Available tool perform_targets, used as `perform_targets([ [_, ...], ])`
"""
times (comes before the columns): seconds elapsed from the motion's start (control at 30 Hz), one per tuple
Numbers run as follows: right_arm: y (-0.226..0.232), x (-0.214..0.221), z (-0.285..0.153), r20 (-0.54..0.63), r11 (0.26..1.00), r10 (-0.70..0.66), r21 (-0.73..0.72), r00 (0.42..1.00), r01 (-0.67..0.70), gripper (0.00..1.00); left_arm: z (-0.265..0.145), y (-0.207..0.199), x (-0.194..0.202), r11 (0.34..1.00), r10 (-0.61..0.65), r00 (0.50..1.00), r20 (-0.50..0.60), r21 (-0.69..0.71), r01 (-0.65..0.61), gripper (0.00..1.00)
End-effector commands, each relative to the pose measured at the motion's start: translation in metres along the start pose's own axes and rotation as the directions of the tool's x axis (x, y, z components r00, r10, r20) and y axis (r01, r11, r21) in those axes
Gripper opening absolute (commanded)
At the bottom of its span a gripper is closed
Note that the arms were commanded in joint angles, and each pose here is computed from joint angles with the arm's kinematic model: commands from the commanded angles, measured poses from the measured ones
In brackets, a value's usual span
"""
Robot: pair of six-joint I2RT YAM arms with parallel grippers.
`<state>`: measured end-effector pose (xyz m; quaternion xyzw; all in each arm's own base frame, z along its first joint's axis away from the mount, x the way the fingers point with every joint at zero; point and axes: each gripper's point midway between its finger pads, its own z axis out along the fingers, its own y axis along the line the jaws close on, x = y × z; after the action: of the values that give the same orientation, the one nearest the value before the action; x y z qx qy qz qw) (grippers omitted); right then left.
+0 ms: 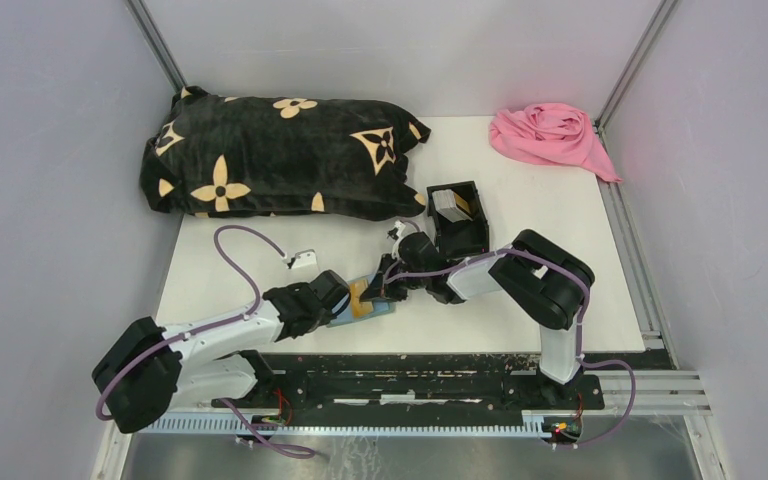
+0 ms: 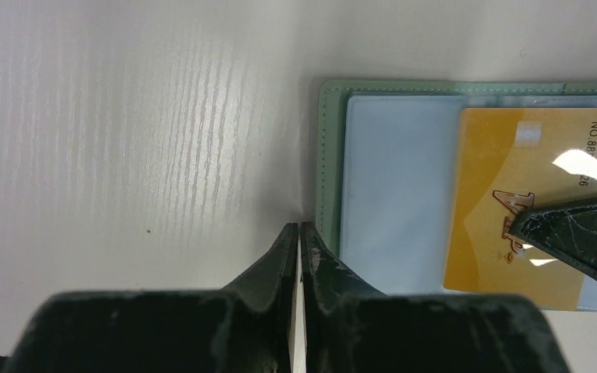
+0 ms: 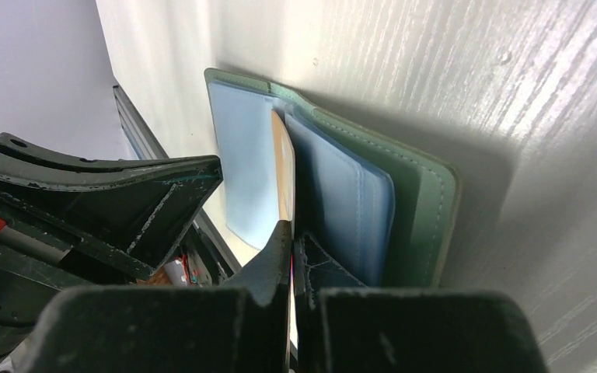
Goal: Put the credit cards into the card holder
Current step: Insert the credit card into the card holder.
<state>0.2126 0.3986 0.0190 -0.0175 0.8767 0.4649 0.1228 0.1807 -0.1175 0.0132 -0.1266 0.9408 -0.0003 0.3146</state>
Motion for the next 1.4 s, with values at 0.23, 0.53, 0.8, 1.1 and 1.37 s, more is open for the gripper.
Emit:
perform_targets([
  [0.23, -0.026, 0.007, 0.010, -0.034, 0.995, -0.014, 0.096, 0.999, 0.018, 0.01, 0.006, -0.011, 0.001, 1.000, -0.016, 1.000, -0.005, 0.024, 0.016, 0.10],
  [0.53, -0.026, 0.010, 0.017, -0.049, 0.998, 0.018, 0.061, 0.999, -0.015, 0.01, 0.008, -0.014, 0.003, 1.000, -0.006, 1.000, -0.015, 0.023, 0.006, 0.10],
  [0.8, -0.035, 0.012, 0.016, -0.043, 0.996, 0.019, 0.093, 0.999, -0.015, 0.01, 0.008, -0.016, 0.005, 0.999, -0.001, 1.000, -0.024, 0.035, 0.002, 0.10],
  [1.1, -0.036, 0.021, 0.019, -0.061, 0.984, -0.035, 0.173, 0.998, 0.045, 0.01, 0.006, -0.026, 0.008, 0.997, -0.005, 0.999, -0.042, 0.080, 0.009, 0.07],
  [1.37, -0.035, 0.024, 0.021, -0.066, 0.967, -0.076, 0.238, 0.995, 0.089, 0.07, 0.003, -0.027, 0.008, 0.995, -0.007, 0.999, -0.040, 0.099, 0.011, 0.07],
])
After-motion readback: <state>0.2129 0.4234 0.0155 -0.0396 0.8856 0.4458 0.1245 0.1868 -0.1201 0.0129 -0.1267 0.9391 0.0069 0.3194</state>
